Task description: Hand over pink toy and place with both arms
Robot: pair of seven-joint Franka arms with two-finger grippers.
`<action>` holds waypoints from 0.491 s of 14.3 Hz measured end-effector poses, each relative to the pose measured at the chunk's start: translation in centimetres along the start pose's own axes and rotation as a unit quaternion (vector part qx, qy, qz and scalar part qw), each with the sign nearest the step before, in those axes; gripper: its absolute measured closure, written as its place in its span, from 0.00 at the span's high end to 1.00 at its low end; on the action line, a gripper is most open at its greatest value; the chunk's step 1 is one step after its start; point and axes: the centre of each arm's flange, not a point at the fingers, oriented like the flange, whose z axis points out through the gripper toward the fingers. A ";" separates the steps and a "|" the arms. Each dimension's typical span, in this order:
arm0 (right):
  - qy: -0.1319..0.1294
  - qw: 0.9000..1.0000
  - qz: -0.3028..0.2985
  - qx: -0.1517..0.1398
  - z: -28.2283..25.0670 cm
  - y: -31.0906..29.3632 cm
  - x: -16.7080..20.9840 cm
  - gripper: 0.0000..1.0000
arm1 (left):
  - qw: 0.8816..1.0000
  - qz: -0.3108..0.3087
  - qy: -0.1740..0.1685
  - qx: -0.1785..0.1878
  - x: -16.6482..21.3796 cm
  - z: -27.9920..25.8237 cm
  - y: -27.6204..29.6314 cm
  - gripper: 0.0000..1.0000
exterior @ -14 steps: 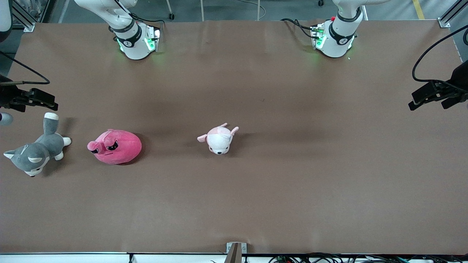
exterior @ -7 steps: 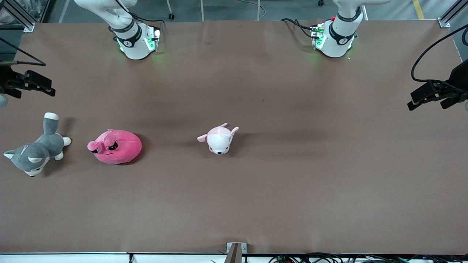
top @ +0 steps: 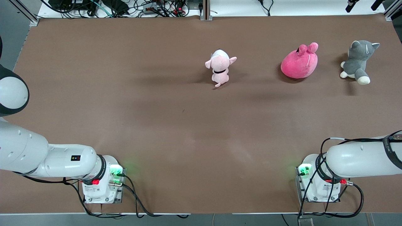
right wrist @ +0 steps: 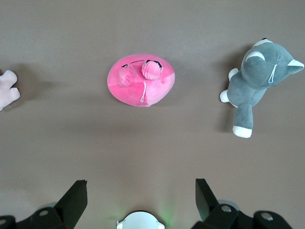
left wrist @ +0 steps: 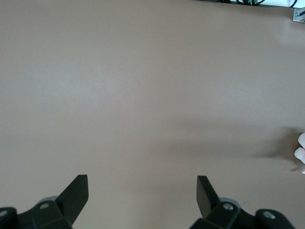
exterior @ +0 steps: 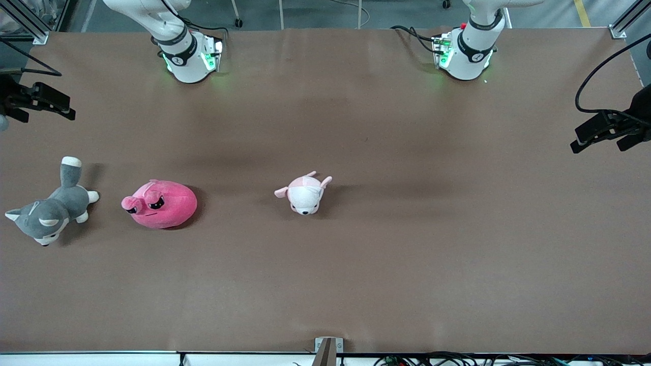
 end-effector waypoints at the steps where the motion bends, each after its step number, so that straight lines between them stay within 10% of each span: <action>1: 0.001 1.000 0.001 0.000 -0.1 0.1 -0.1 1.00 | 1.000 0.000 0.001 0.000 0.0 -0.1 0.0 1.00; 7: 0.007 1.000 0.002 0.000 -0.6 0.2 -0.5 1.00 | 1.000 0.000 0.002 0.000 0.0 -0.2 0.1 1.00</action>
